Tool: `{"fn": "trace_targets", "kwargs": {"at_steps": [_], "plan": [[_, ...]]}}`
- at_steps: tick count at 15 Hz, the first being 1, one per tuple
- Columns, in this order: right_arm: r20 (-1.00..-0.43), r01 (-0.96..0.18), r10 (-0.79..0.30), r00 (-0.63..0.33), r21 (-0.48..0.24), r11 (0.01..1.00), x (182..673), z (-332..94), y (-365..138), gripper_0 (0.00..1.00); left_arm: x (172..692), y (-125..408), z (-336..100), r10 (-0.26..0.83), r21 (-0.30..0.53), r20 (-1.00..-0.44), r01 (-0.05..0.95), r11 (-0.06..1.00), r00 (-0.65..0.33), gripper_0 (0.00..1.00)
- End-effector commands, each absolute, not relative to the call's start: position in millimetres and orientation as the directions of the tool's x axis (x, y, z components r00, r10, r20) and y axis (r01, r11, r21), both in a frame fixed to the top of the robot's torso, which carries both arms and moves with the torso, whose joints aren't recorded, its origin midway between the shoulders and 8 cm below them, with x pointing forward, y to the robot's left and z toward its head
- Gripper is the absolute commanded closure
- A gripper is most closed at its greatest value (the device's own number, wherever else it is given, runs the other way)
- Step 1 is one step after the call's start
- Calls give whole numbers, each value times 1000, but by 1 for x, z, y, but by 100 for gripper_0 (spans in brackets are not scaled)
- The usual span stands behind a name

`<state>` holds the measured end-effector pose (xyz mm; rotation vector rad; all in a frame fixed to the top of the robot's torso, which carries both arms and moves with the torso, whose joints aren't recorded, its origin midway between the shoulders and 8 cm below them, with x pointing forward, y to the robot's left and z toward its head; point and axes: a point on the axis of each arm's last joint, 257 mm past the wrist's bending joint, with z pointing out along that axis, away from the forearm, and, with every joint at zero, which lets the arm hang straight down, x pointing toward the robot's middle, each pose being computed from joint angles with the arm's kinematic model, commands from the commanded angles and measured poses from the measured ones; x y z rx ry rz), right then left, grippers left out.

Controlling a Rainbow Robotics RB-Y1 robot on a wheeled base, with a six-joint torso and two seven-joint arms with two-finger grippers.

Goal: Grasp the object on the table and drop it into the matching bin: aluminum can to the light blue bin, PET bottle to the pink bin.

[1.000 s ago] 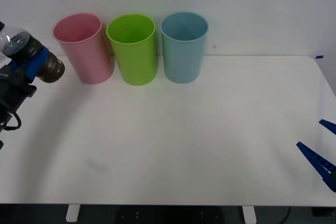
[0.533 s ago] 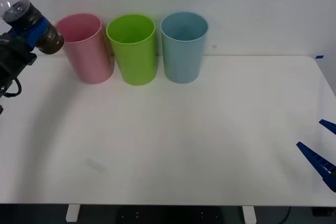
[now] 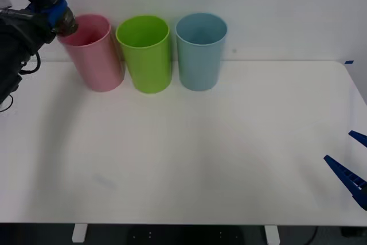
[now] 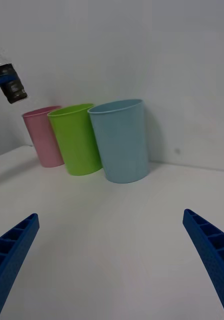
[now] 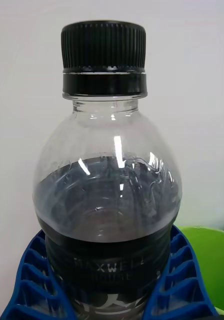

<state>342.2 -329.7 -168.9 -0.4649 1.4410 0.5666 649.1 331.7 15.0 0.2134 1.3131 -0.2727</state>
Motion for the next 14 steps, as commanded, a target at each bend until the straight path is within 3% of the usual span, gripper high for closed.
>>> {"fn": "trace_targets", "kwargs": {"at_steps": [1,7,12,14], "plan": [[-996,-618,82,41,39,785,342,-169,-330,0,676,324,16,-37,27,-979,303,953,202,100],[-996,-618,82,41,39,785,342,-169,-330,0,723,310,16,32,67,-989,245,967,144,100],[-996,-618,82,41,39,785,342,-169,-330,0,730,303,16,38,70,-989,224,972,146,99],[-996,-618,82,41,39,785,342,-169,-330,0,730,302,17,36,69,-988,225,972,147,93]]}}
